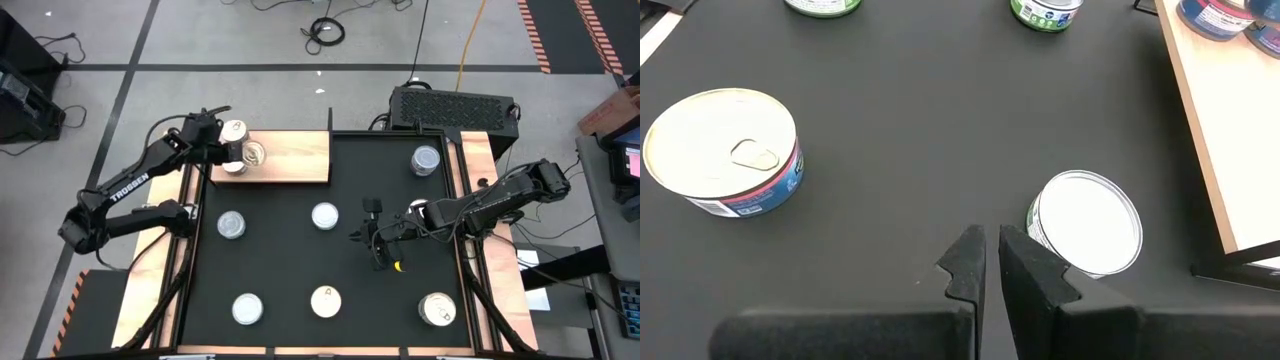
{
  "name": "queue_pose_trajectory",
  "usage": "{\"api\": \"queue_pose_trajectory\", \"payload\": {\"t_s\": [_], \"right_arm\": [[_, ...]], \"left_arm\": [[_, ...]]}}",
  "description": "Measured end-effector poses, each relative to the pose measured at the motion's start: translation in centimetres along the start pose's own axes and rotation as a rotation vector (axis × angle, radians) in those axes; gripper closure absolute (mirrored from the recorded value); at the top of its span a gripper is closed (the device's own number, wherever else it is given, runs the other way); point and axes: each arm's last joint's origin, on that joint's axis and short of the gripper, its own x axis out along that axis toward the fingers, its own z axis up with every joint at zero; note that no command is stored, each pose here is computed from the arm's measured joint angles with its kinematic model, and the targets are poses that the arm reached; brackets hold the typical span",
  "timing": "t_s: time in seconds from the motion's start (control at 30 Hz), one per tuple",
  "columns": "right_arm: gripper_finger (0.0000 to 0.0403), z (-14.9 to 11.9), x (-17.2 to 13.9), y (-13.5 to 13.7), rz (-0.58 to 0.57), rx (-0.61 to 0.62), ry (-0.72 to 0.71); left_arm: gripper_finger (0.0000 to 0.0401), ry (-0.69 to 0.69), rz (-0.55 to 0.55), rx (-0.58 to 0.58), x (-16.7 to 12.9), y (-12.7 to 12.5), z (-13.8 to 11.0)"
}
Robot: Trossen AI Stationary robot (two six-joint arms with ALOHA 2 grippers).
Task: Stack canned seafood by type on shelf
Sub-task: Stack the blue tuna can on top of the blue tuna can on the shelf
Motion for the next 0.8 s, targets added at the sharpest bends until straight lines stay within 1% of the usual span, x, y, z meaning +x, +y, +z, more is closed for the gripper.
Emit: {"api": "queue_pose_trajectory", "payload": {"t_s": [0.07,0.2,0.3,0.37,0.43,0.5,0.6,0.8], "right_arm": [[0.0376,0.0,0.0,0.0,0.000,0.000,0.000],[0.0376,0.0,0.0,0.0,0.000,-0.002,0.000],[0.0376,0.0,0.0,0.0,0.000,-0.003,0.000],[0.0376,0.0,0.0,0.0,0.000,-0.003,0.000],[0.0376,0.0,0.0,0.0,0.000,-0.003,0.000],[0.0376,0.0,0.0,0.0,0.000,-0.002,0.000],[0.0376,0.0,0.0,0.0,0.000,-0.002,0.000],[0.0376,0.0,0.0,0.0,0.000,0.000,0.000]], "left_arm": [[0.0401,-0.002,-0.042,0.004,0.0,-0.2,0.2],[0.0401,-0.023,-0.089,0.018,-1.0,-1.2,0.9],[0.0401,-0.056,-0.112,0.031,-2.2,-2.1,1.8],[0.0401,-0.073,-0.107,0.049,-3.1,-2.5,2.4],[0.0401,-0.080,-0.072,0.065,-4.0,-2.6,2.8],[0.0401,-0.076,-0.005,0.077,-4.6,-2.4,3.1],[0.0401,-0.039,0.077,0.077,-4.8,-1.5,3.3],[0.0401,-0.006,0.152,0.076,-4.2,0.0,4.0]]}}
